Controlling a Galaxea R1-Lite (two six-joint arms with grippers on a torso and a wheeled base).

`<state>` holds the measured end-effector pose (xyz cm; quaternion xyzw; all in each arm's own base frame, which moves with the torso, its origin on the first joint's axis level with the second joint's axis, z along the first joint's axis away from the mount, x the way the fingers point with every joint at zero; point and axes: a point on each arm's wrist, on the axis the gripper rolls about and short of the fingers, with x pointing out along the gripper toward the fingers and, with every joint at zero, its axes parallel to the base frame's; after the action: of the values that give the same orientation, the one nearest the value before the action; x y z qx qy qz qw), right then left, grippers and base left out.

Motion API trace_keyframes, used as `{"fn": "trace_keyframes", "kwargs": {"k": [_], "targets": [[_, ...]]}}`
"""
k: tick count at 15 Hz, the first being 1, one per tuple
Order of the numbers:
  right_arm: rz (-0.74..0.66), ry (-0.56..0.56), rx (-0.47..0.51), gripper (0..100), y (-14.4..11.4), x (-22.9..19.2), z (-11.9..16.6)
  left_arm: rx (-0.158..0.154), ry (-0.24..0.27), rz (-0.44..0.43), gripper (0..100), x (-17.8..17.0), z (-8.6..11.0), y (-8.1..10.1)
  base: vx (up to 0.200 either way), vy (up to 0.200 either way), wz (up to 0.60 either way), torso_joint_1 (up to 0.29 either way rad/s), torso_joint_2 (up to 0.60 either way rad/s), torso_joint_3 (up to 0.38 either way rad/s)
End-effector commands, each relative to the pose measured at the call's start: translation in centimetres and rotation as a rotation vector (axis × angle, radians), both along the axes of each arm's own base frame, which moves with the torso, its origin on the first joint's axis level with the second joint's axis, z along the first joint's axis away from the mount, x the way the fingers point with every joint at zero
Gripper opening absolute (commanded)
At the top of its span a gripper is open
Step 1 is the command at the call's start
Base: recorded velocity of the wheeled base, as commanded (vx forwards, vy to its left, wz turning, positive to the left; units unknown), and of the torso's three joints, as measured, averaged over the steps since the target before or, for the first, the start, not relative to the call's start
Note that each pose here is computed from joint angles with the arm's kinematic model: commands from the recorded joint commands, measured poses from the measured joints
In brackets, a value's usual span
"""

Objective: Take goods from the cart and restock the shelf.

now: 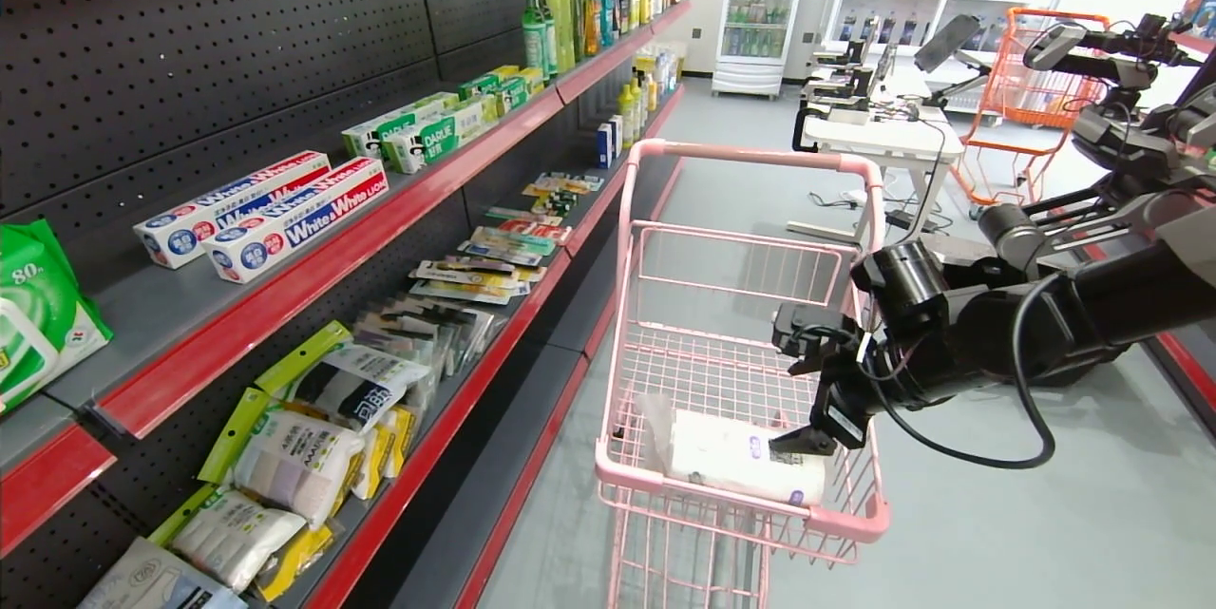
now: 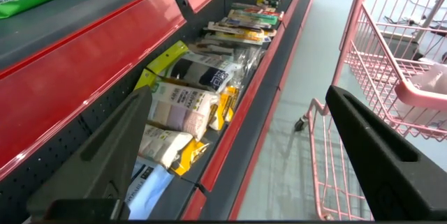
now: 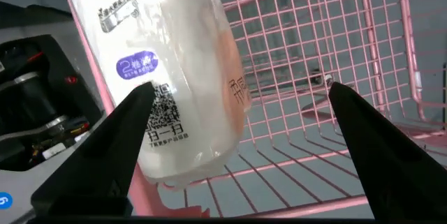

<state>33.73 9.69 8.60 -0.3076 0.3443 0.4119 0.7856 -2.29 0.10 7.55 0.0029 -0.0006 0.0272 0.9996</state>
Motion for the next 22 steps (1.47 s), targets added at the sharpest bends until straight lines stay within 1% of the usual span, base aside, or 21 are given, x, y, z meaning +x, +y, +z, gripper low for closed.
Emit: {"fn": "trace_keyframes", "kwargs": {"k": [1, 6, 8, 9, 12, 17, 22], "targets": [[0.014, -0.001, 0.008, 100, 0.4, 0.1, 0.0, 0.0, 0.001, 0.001, 100, 0.0, 0.0, 0.0, 0.0, 0.0, 0.0, 0.0, 0.0, 0.0], [0.025, 0.02, 0.05, 100, 0.6, 0.2, -0.1, 0.0, 0.001, 0.001, 100, 0.0, 0.0, 0.0, 0.0, 0.0, 0.0, 0.0, 0.0, 0.0], [0.012, 0.062, 0.135, 100, 2.1, 0.6, 0.1, 0.0, 0.001, 0.001, 100, 0.0, 0.0, 0.0, 0.0, 0.0, 0.0, 0.0, 0.0, 0.0], [0.016, 0.06, 0.14, 100, 2.6, 0.9, 0.1, 0.0, 0.001, 0.001, 100, 0.0, 0.0, 0.0, 0.0, 0.0, 0.0, 0.0, 0.0, 0.0], [0.063, 0.06, 0.133, 100, 4.4, 1.1, -0.5, 0.0, 0.001, 0.001, 100, 0.0, 0.0, 0.0, 0.0, 0.0, 0.0, 0.0, 0.0, 0.0], [0.093, 0.078, 0.125, 100, 5.5, 0.5, -0.9, 0.0, 0.001, 0.001, 100, 0.0, 0.0, 0.0, 0.0, 0.0, 0.0, 0.0, 0.0, 0.0], [0.107, 0.105, 0.112, 100, 5.9, -0.2, -1.6, 0.0, 0.001, 0.001, 100, 0.0, 0.0, 0.0, 0.0, 0.0, 0.0, 0.0, 0.0, 0.0]]}}
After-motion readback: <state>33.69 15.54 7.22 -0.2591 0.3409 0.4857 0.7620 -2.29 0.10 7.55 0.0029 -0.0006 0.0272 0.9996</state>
